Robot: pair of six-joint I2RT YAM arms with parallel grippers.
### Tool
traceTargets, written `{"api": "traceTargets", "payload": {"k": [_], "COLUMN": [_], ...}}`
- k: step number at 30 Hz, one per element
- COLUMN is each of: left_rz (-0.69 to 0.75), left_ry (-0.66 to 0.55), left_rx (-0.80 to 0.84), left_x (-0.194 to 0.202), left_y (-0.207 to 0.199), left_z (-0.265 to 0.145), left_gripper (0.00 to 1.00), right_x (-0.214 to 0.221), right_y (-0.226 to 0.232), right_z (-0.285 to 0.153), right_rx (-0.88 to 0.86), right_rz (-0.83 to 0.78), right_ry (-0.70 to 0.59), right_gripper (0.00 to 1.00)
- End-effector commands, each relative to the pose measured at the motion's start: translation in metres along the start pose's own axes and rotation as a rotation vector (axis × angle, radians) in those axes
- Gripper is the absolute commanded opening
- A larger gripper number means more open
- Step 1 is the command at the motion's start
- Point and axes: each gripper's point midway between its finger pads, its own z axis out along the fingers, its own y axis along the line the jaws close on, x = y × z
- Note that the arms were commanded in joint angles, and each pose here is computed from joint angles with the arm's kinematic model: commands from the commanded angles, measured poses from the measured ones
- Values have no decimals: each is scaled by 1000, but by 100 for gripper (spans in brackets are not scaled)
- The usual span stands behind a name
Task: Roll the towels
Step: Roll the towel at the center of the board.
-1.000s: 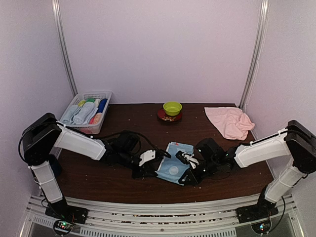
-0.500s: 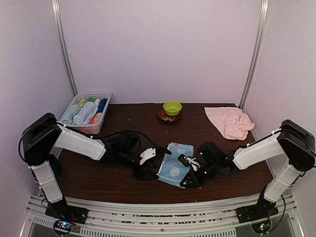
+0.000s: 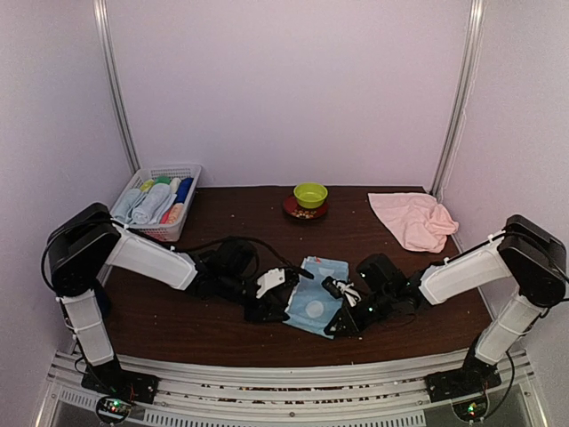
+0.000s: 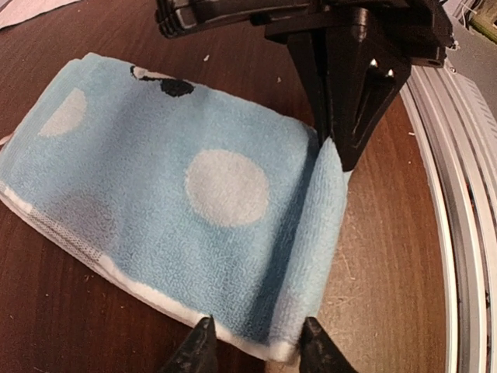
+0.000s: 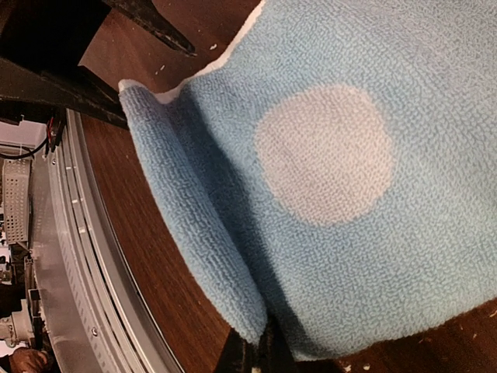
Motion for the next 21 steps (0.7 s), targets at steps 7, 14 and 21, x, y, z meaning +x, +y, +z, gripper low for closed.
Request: {"api": "traceTargets", "payload": {"k": [7,14,21], "left_rz": [-34,-99,-140], "left_ry": [-17,35,73], "left_rx": [-26,-35,-60], "left_x": [-10,5,16], "left_y": [12,16,20], "left_z": [13,20,24], "left_gripper": [2,0,0], "right_x": [-5,-26,-53], "right_y": [-10,-4,11], "right_z": [-3,-26,-56], "right_rx": [58,121,151], "right_rz": [7,-31,-71], "right_ry": [-18,-101,-217], "right_gripper": [6,22,34]}}
